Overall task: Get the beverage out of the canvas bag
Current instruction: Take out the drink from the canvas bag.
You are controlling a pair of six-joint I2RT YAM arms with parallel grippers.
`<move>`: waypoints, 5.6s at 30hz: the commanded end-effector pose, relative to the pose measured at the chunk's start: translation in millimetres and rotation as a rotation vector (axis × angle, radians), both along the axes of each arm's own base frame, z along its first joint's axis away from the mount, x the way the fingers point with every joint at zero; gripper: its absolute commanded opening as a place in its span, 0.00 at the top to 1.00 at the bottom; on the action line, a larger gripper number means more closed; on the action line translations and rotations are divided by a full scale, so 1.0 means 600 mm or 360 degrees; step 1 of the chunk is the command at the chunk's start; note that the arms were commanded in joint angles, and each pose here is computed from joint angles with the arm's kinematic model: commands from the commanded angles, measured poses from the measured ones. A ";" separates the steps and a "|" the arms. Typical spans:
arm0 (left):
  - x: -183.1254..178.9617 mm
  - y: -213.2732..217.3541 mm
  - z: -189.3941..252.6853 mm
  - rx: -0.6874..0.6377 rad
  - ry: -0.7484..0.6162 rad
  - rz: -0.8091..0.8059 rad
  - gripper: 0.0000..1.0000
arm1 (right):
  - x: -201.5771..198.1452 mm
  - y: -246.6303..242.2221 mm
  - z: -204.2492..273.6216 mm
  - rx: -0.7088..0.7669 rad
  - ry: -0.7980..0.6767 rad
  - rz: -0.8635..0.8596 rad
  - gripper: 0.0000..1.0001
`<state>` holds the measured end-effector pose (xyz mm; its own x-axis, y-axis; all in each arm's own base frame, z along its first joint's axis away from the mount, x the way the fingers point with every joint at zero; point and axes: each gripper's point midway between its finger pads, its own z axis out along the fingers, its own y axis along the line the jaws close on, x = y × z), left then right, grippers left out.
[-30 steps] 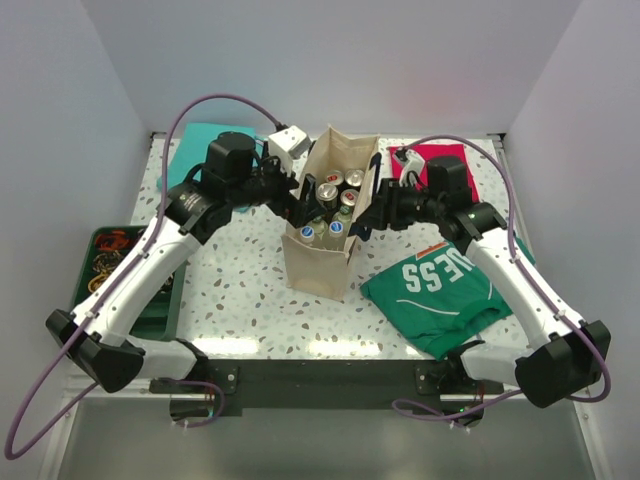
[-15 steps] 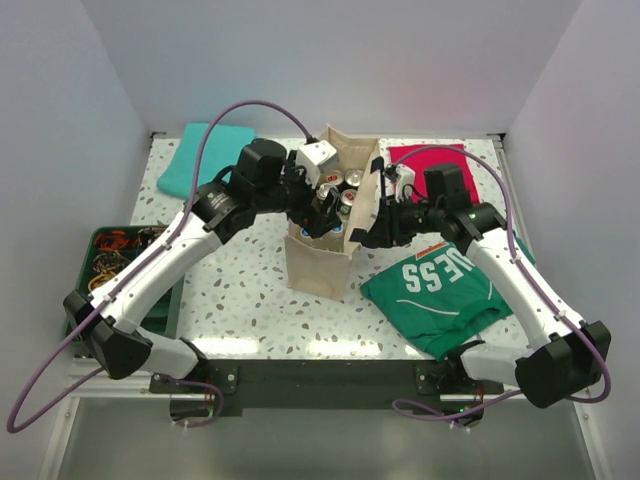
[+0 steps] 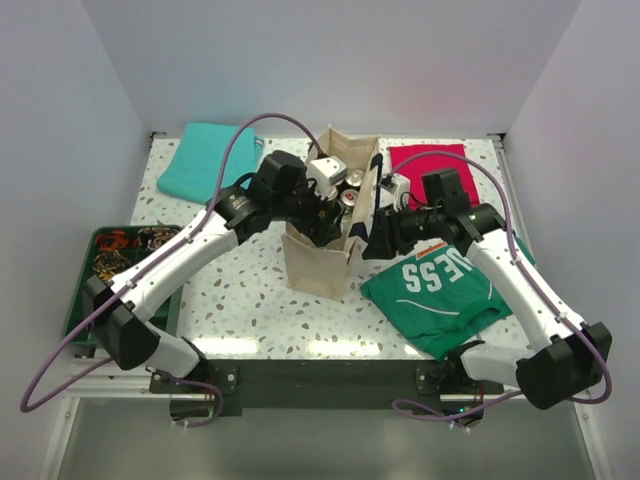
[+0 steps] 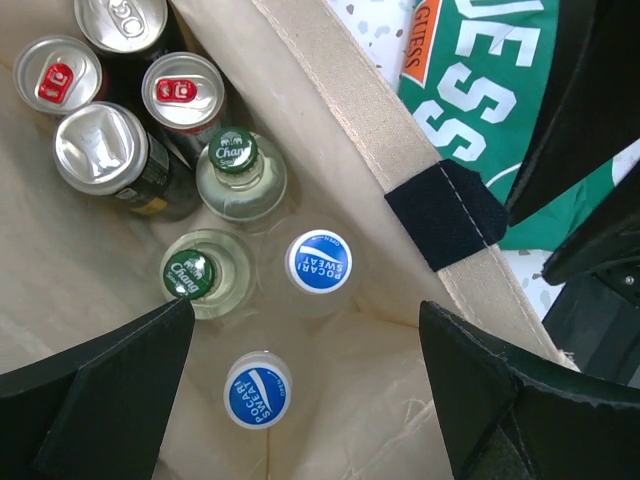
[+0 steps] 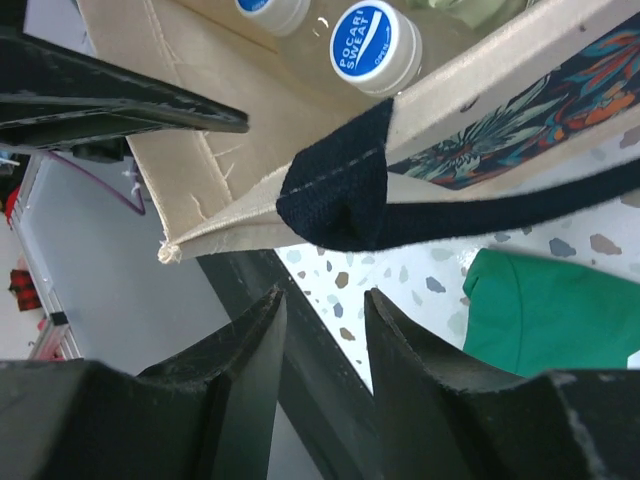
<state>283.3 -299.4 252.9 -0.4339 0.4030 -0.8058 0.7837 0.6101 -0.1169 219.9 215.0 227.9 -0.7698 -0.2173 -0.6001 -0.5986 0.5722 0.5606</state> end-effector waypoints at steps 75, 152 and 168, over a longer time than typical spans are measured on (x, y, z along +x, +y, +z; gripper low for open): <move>0.035 -0.063 0.052 0.0044 -0.0224 -0.0137 1.00 | 0.079 -0.046 0.053 -0.0102 -0.0363 -0.0510 0.54; 0.057 0.035 0.452 -0.0491 -0.1113 0.0347 1.00 | 0.109 -0.046 0.047 -0.0066 -0.0371 -0.0648 0.55; 0.066 0.062 0.518 -0.0545 -0.1307 0.0473 1.00 | 0.108 -0.047 0.048 -0.0063 -0.0378 -0.0650 0.55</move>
